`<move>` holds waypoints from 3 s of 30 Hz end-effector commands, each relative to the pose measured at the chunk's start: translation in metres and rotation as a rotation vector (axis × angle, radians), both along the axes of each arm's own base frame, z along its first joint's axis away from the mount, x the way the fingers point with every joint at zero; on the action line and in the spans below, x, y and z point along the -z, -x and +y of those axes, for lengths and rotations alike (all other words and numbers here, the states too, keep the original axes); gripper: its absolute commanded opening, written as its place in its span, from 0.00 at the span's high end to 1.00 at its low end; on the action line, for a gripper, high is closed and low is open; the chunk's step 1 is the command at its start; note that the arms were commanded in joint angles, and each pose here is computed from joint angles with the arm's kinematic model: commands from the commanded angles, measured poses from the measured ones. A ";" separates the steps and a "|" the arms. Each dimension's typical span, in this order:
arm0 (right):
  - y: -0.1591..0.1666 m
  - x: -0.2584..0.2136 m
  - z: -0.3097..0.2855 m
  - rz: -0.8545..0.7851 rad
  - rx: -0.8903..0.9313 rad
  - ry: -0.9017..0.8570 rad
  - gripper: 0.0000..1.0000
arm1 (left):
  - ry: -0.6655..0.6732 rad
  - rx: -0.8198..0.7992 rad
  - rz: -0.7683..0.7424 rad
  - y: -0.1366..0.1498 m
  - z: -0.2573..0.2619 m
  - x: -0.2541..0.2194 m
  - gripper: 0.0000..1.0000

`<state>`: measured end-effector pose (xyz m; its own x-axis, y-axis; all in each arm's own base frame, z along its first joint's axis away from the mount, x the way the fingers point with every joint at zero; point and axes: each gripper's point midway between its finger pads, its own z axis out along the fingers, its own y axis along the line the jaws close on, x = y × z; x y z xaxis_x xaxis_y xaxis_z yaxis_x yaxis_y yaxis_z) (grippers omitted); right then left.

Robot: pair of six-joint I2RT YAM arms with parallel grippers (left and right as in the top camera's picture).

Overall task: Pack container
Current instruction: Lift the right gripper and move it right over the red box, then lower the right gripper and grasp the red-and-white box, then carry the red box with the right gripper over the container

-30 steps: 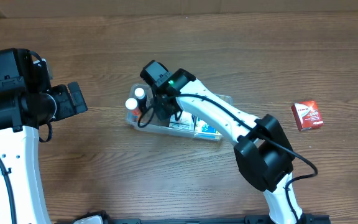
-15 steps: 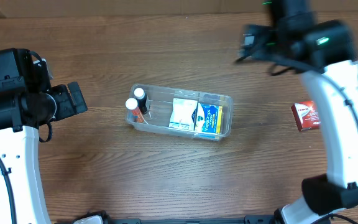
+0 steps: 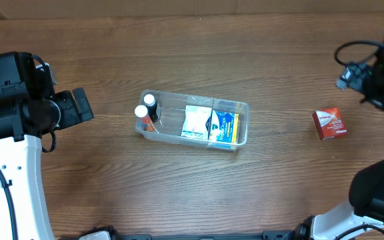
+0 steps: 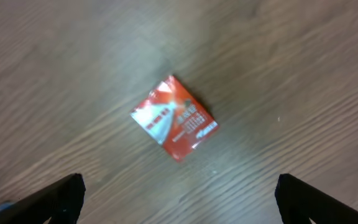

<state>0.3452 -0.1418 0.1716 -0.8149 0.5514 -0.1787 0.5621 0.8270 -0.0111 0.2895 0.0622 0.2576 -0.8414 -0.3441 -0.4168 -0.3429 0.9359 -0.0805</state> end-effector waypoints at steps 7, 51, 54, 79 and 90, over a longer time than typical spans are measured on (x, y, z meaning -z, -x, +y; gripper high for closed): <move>0.015 0.071 0.002 0.045 -0.069 -0.082 0.00 | 0.007 0.001 -0.005 -0.002 -0.001 0.000 0.00; 0.008 0.177 0.024 0.231 -0.630 -0.126 0.07 | -0.001 -0.003 -0.007 -0.002 0.000 -0.001 0.00; 0.005 0.177 0.023 0.222 -0.599 -0.121 0.10 | -0.001 -0.003 -0.007 -0.002 0.000 -0.001 0.00; -0.009 0.156 0.020 0.140 -0.543 -0.086 0.34 | -0.001 -0.003 -0.010 -0.003 0.001 -0.001 0.00; -0.014 0.015 0.097 -0.147 -0.381 -0.069 0.51 | -0.003 -0.002 -0.021 -0.005 0.001 -0.002 0.00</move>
